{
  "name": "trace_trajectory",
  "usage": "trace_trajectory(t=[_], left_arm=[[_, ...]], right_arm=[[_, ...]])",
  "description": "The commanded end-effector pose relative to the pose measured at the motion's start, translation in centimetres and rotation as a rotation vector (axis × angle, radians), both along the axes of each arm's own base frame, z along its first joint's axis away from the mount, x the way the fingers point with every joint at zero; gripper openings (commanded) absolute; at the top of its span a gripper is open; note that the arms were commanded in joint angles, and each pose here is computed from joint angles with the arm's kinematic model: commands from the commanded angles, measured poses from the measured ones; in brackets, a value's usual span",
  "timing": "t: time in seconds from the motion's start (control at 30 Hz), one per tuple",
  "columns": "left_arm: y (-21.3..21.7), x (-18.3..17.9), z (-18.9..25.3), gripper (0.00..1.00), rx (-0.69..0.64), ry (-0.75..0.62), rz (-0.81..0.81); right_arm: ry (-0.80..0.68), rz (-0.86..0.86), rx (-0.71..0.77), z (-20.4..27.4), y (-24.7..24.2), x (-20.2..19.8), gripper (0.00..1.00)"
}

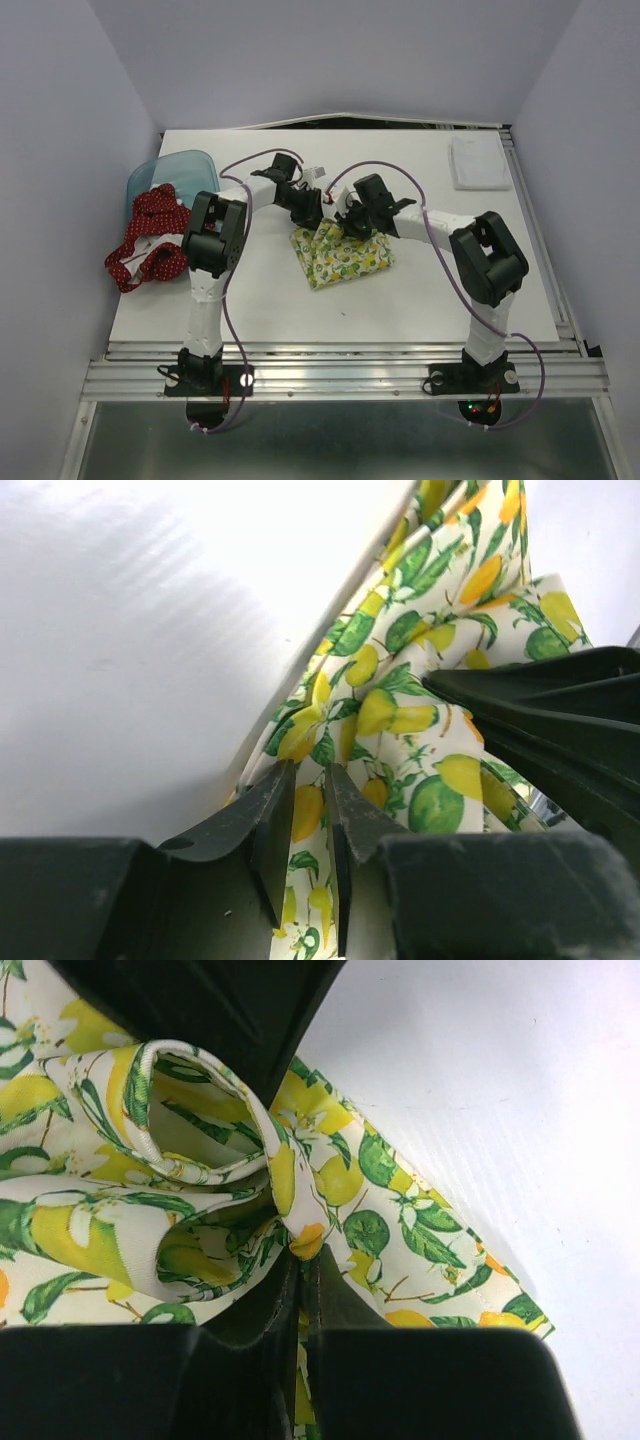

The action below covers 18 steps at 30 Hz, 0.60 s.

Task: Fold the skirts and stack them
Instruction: Fold the skirt

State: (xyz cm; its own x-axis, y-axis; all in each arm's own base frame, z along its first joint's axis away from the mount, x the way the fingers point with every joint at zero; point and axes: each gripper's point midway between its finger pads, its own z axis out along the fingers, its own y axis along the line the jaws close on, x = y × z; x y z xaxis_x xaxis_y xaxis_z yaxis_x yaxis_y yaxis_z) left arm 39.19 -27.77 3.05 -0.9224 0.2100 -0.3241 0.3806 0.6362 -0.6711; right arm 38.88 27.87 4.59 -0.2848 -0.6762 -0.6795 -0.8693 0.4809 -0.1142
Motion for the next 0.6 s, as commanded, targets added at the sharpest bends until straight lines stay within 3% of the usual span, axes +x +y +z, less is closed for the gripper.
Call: trace_trajectory(t=[0.0,0.57], left_arm=[[1.6,2.1,1.8,0.32,0.046,-0.106,0.020],[1.9,4.7,5.5,0.36,-0.019,-0.210,0.051]], right_arm=[[-0.024,0.016,-0.008,0.3,0.1,-0.3,0.01],[-0.007,0.074,-0.024,-0.3,0.5,-1.8,0.01]])
